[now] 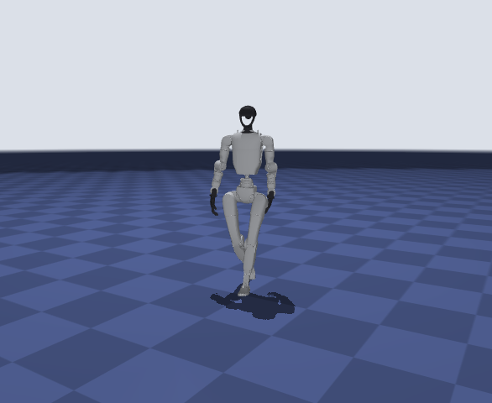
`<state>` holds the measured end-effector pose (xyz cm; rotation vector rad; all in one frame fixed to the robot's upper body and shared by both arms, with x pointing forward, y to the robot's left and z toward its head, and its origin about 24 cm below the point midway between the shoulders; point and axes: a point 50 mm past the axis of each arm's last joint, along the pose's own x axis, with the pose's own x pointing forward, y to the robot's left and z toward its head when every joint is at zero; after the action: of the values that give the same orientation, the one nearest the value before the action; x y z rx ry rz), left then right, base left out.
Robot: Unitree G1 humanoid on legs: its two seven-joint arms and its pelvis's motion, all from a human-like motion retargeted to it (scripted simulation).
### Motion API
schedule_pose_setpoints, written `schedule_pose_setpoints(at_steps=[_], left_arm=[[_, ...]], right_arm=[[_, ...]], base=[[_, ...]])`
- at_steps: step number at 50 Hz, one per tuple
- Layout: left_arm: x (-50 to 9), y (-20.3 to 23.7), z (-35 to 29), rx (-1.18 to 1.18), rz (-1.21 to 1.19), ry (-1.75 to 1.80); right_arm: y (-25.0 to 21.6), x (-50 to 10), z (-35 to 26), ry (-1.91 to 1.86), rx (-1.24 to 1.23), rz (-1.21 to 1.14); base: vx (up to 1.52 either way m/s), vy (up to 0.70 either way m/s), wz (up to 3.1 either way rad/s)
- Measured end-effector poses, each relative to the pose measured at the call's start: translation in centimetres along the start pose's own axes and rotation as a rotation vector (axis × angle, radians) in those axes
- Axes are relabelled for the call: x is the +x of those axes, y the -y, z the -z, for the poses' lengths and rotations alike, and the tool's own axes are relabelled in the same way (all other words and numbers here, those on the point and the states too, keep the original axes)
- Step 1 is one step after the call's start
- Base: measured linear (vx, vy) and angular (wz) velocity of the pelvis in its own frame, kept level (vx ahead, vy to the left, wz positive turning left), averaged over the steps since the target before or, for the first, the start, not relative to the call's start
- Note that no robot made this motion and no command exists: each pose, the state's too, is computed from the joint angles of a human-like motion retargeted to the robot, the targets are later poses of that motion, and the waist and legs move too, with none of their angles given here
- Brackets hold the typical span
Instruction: Walk run
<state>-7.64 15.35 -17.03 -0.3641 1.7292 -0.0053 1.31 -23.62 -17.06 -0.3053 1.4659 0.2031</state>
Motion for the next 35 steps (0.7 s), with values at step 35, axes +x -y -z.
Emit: schedule_pose_setpoints(at_steps=[35], left_arm=[[-0.4, -0.2, 6.3, 0.624, -0.008, -0.317]], right_arm=[[5.4, -0.8, -2.8, 0.004, -0.024, 0.172]], base=[[1.03, -0.43, 0.72]])
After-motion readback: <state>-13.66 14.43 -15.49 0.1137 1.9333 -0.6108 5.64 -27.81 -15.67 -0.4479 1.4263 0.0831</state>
